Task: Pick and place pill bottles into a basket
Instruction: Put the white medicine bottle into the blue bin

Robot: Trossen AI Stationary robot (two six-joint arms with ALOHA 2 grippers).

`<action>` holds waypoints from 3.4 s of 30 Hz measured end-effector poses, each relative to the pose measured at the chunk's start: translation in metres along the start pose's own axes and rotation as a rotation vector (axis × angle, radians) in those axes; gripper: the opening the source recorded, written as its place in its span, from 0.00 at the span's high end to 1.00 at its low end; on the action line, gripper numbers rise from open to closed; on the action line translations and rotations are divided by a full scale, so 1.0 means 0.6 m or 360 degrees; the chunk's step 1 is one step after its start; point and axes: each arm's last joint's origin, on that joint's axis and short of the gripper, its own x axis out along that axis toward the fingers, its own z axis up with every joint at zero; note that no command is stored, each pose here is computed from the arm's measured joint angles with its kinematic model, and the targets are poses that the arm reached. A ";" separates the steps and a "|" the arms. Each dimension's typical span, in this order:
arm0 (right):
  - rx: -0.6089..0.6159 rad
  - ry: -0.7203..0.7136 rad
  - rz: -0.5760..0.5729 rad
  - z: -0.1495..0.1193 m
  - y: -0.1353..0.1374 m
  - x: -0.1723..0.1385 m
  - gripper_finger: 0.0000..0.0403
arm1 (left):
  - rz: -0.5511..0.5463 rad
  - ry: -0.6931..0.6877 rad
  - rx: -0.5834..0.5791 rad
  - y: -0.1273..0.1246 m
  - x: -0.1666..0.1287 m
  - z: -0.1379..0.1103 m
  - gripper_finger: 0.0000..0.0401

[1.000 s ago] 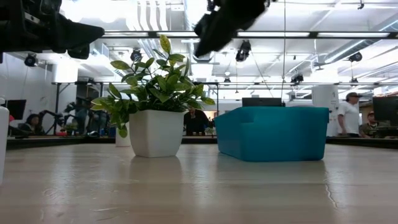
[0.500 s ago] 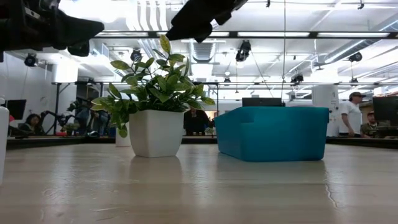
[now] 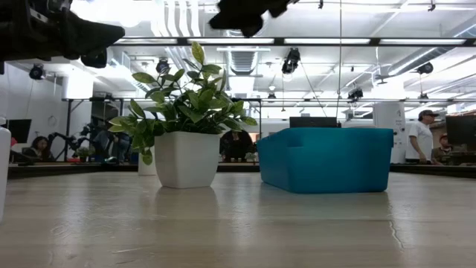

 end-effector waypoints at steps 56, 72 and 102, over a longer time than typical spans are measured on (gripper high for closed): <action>0.0077 -0.1332 -0.0686 -0.312 0.077 -0.304 0.97 | -0.0132 -0.0137 -0.0085 -0.002 0.004 0.016 1.00; 0.0118 -0.1345 -0.0674 -0.331 0.080 -0.300 0.98 | -0.0681 -0.0406 -0.0088 -0.019 0.008 0.056 1.00; 0.0152 -0.1300 -0.0653 -0.335 0.079 -0.296 0.98 | -0.0612 0.1175 0.0063 -0.128 0.157 0.157 1.00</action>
